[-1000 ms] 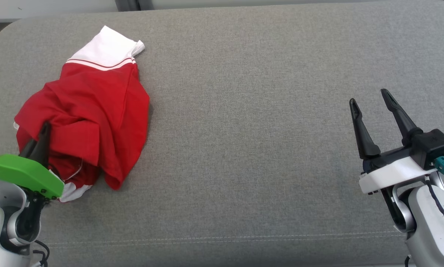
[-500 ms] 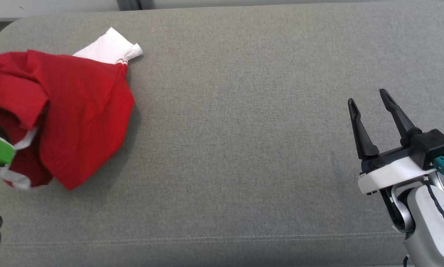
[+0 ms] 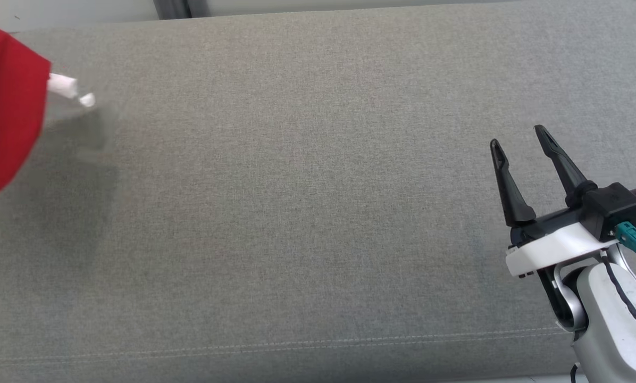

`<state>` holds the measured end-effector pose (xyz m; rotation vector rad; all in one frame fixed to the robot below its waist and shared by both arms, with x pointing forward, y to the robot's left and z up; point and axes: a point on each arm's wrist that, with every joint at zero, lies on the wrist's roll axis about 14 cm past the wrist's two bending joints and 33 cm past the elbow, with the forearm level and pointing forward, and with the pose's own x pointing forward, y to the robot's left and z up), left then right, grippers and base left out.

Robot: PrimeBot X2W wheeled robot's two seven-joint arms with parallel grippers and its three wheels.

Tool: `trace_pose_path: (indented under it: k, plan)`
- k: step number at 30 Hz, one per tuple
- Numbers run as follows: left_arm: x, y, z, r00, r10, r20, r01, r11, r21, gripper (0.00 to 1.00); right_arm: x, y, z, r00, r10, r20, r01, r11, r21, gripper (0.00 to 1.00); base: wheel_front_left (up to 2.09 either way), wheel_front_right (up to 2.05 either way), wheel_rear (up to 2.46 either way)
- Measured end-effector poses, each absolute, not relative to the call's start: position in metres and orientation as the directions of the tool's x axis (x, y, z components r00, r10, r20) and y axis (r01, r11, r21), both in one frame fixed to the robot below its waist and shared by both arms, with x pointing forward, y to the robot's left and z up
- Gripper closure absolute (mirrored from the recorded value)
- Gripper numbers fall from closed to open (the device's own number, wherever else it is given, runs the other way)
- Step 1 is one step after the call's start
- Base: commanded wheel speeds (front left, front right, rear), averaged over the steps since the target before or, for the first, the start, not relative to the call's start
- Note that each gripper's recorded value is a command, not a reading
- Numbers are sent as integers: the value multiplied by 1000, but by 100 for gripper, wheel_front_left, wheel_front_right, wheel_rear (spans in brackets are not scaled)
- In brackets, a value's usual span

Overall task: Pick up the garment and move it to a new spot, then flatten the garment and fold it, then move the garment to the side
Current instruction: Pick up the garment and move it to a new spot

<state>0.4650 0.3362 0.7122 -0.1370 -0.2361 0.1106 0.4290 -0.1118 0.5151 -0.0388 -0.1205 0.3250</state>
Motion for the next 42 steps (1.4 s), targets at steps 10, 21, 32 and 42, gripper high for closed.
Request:
trace_pose_path:
  k: [10,21,32,42]
  plan:
    - [483,349,718,966,167,198,-135,977,-165,100,427,-120,514,948,299,106,-294,954,-59,0,0,0,0]
    - [499,331,682,989,130,77,-109,967,-229,100,425,-126,516,952,286,109,-280,958,-66,0,0,0,0]
    - [496,317,593,977,74,-202,-147,913,-379,100,425,-126,516,951,288,108,-282,957,-67,0,0,0,0]
    - [443,358,482,851,186,-491,-373,872,-317,100,430,-125,509,950,297,93,-290,954,-76,0,0,0,0]
